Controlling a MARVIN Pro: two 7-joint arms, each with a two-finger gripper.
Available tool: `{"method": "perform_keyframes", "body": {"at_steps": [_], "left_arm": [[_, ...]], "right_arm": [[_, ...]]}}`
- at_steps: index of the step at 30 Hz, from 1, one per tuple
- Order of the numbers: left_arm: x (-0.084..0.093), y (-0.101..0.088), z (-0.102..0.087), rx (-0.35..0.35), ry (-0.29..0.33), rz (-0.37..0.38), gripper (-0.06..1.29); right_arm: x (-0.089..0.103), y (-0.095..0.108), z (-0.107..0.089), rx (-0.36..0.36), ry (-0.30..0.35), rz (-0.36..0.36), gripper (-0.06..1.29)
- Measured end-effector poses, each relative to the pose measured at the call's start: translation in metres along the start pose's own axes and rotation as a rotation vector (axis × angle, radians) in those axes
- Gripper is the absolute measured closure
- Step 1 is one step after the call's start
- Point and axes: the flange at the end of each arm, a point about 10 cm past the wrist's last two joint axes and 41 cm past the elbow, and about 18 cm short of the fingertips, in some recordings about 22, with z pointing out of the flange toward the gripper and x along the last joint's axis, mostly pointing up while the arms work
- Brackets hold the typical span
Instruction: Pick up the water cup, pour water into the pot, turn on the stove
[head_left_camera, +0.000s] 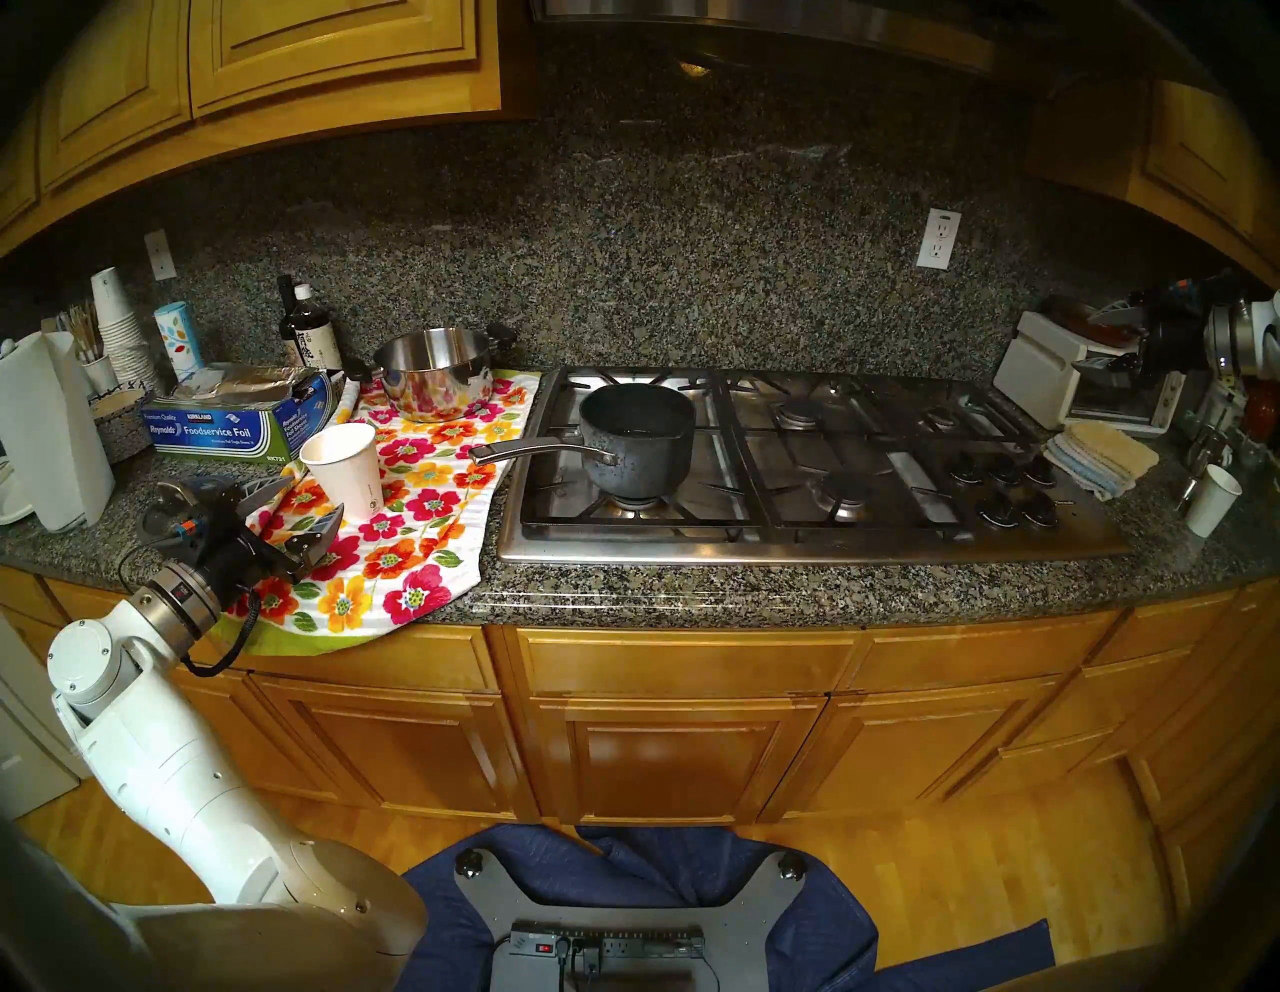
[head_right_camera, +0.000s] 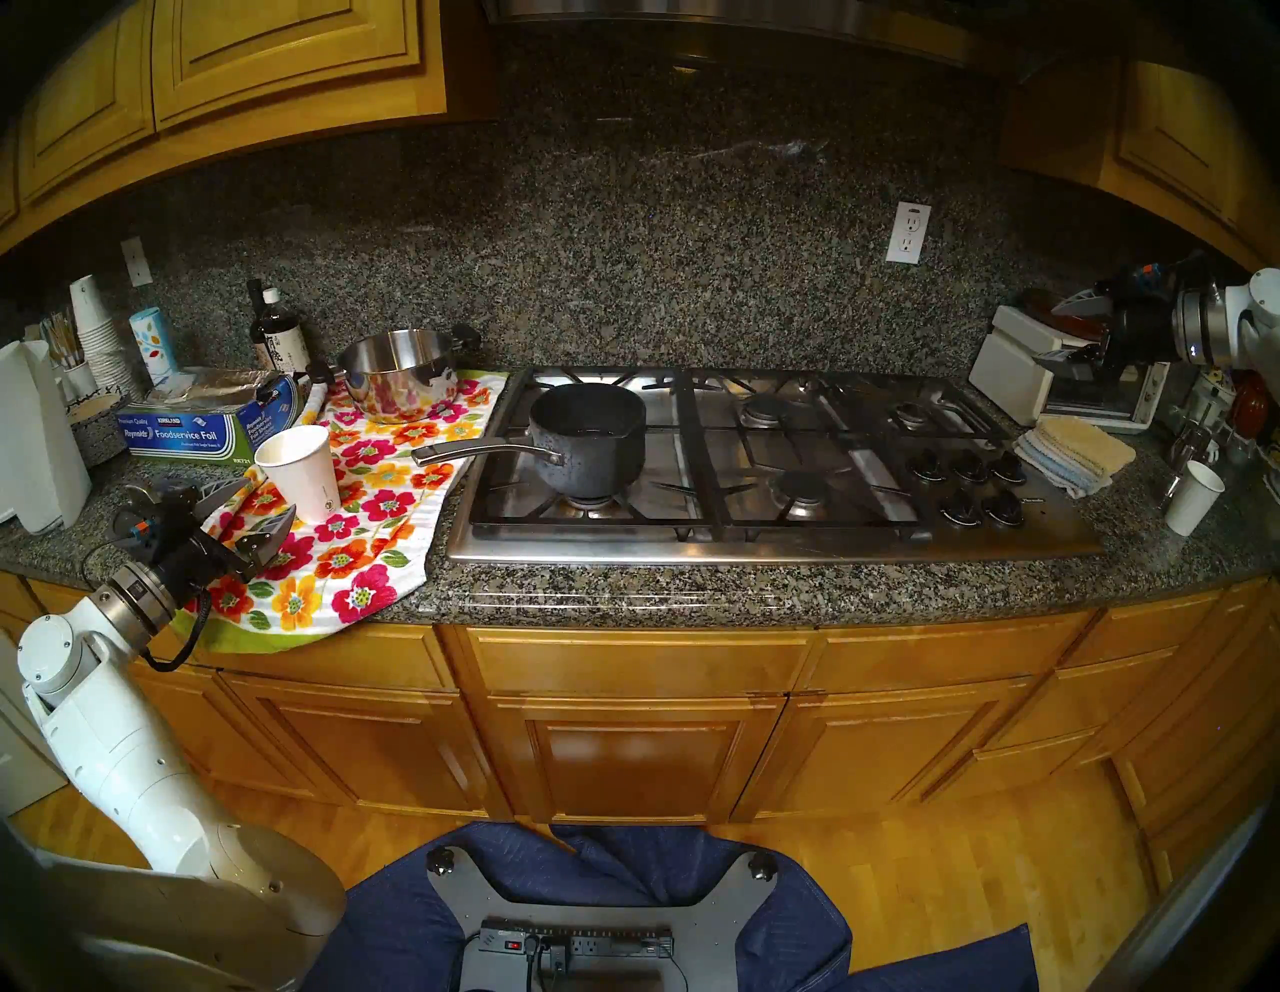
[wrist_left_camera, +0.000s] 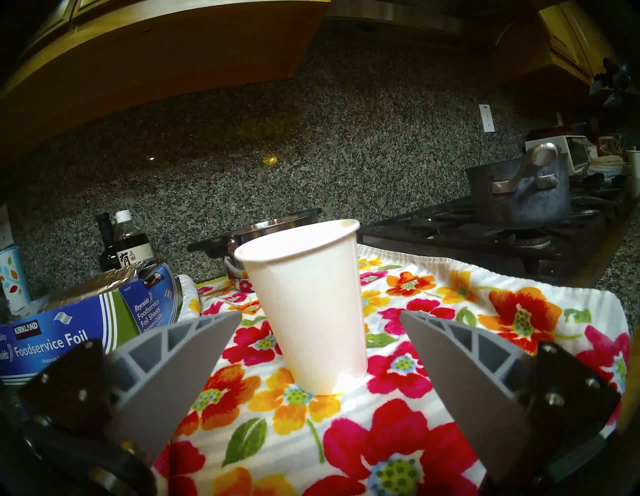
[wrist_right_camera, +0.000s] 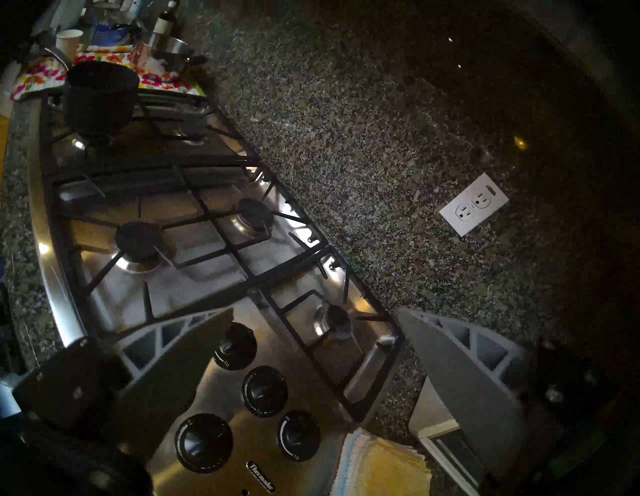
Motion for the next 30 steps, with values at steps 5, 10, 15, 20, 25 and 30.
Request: {"method": "perform_keyframes", "body": {"at_steps": [5,10,15,20,25,30], "left_arm": [[0.000,0.000,0.000,0.000,0.001,0.000,0.00],[0.000,0.000,0.000,0.000,0.002,0.000,0.00],[0.000,0.000,0.000,-0.001,0.004,0.001,0.00],[0.001,0.000,0.000,-0.001,0.004,0.001,0.00],[0.001,0.000,0.000,-0.002,0.005,0.001,0.00],[0.001,0.000,0.000,-0.002,0.005,0.002,0.00]], "right_arm": [[0.004,0.000,0.005,0.014,-0.021,0.048,-0.01],[0.004,-0.002,0.011,0.023,-0.033,0.079,-0.01],[-0.003,-0.006,0.019,0.036,-0.052,0.152,-0.01],[-0.011,-0.009,0.025,0.043,-0.064,0.213,-0.01],[-0.018,-0.014,0.031,0.056,-0.067,0.256,-0.01],[-0.022,-0.019,0.037,0.076,-0.067,0.281,-0.01]]}}
